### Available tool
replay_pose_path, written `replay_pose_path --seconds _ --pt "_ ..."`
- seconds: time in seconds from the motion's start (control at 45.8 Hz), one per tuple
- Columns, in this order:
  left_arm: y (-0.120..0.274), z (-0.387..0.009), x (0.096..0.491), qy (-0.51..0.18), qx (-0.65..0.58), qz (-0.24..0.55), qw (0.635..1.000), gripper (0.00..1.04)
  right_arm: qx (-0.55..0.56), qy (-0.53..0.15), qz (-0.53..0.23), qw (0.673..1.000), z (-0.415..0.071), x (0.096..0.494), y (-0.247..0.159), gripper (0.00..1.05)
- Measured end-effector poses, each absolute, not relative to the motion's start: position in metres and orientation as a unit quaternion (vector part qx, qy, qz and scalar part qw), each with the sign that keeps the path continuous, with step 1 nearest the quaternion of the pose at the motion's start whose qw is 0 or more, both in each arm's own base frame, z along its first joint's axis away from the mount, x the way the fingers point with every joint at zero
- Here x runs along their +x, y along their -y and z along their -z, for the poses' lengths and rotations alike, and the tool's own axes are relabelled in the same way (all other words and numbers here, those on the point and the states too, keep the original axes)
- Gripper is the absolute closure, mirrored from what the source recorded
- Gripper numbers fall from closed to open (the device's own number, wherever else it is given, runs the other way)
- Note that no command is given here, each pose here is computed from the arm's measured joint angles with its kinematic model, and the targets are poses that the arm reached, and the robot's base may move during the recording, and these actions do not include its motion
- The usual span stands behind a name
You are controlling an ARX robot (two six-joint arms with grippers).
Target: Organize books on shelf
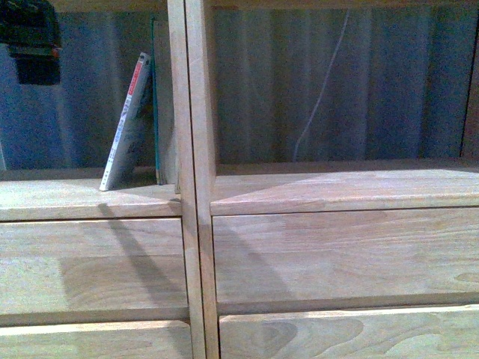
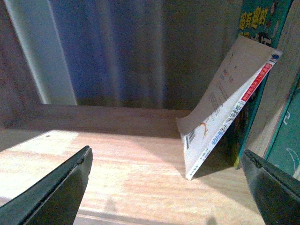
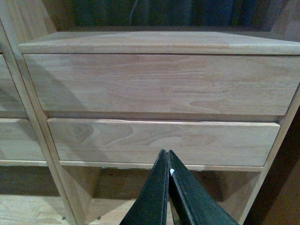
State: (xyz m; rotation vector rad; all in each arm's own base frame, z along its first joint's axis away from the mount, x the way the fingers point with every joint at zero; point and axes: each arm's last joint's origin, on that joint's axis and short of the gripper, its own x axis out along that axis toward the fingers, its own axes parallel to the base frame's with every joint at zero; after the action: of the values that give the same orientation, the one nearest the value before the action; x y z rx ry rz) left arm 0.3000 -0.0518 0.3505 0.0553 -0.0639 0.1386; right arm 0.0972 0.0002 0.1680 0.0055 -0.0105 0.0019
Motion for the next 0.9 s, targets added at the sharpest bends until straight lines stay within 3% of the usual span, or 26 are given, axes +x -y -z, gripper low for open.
replay_pose_path --seconds 0.306,0.546,0.655,0.764,0.895 --pt "0.036 -0.338 0.200 0.020 0.023 -0.117 0.993 0.07 0.003 0.005 -0.001 1.000 -0.168 0.097 0.000 1.02" --pt "0.025 -0.286 0.134 -0.029 0.011 -0.142 0.989 0.08 0.003 0.005 -0.001 1.000 -0.168 0.097 0.000 1.02" --pt "0.022 -0.253 0.118 0.003 -0.002 -0.008 1.000 0.31 0.003 0.005 -0.001 1.000 -0.168 0.097 0.000 1.02" --pt "0.017 -0.220 0.112 -0.006 0.000 0.003 1.000 0.54 0.003 0.005 -0.001 1.000 -0.168 0.097 0.000 1.02" --pt "0.013 -0.210 0.110 -0.006 0.000 0.005 1.000 0.73 0.003 0.005 -0.001 1.000 -0.168 0.097 0.000 1.02"
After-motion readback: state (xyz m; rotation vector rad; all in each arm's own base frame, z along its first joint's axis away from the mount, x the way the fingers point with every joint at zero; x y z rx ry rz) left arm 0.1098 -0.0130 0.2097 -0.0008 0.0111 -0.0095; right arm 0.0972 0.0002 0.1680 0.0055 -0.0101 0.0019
